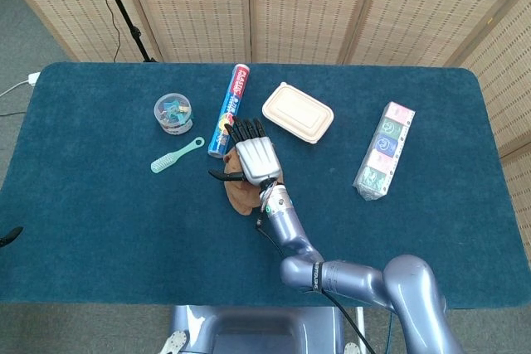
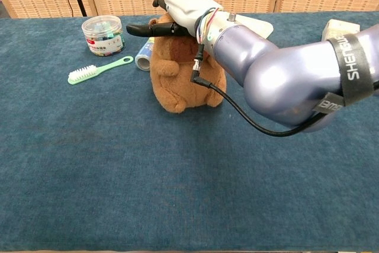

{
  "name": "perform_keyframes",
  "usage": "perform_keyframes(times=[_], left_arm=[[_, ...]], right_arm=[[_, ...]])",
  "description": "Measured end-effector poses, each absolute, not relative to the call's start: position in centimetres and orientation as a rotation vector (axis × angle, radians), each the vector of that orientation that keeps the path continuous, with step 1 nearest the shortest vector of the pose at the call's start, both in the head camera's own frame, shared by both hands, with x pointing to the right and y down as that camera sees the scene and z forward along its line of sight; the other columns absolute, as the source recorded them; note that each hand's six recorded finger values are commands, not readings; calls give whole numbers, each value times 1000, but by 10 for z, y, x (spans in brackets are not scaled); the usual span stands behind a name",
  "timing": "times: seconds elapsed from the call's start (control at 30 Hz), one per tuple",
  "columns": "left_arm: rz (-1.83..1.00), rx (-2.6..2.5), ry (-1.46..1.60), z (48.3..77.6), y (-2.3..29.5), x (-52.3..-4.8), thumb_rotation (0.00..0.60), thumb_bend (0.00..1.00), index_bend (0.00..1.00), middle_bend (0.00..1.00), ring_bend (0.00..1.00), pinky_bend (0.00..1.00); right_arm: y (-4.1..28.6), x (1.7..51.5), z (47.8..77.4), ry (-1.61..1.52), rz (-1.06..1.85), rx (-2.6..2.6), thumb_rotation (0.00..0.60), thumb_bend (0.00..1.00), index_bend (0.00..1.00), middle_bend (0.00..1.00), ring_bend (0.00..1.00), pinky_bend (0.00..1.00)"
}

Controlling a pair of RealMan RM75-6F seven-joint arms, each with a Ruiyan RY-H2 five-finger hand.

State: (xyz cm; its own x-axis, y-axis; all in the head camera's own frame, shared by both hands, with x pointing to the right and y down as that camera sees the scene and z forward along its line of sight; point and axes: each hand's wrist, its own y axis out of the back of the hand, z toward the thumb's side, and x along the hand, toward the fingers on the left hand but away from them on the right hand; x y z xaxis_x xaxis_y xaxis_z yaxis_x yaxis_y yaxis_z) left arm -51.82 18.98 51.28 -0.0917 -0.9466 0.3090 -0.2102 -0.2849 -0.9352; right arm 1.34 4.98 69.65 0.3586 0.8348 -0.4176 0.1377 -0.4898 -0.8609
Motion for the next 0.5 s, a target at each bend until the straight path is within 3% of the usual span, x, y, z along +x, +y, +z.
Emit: perform_keyframes(times=[0.3,0.5], left_arm=[[-1431,-1526,1294,512,190,-519,600,0,0,0,0,0],[-1432,-1530,1289,513,191,-519,600,0,0,0,0,0]], right_arm=[[48,14,693,-877,1156,-1862,24,0,0,0,0,0],[46,8,671,-916,1089,-1883,24,0,0,0,0,0]])
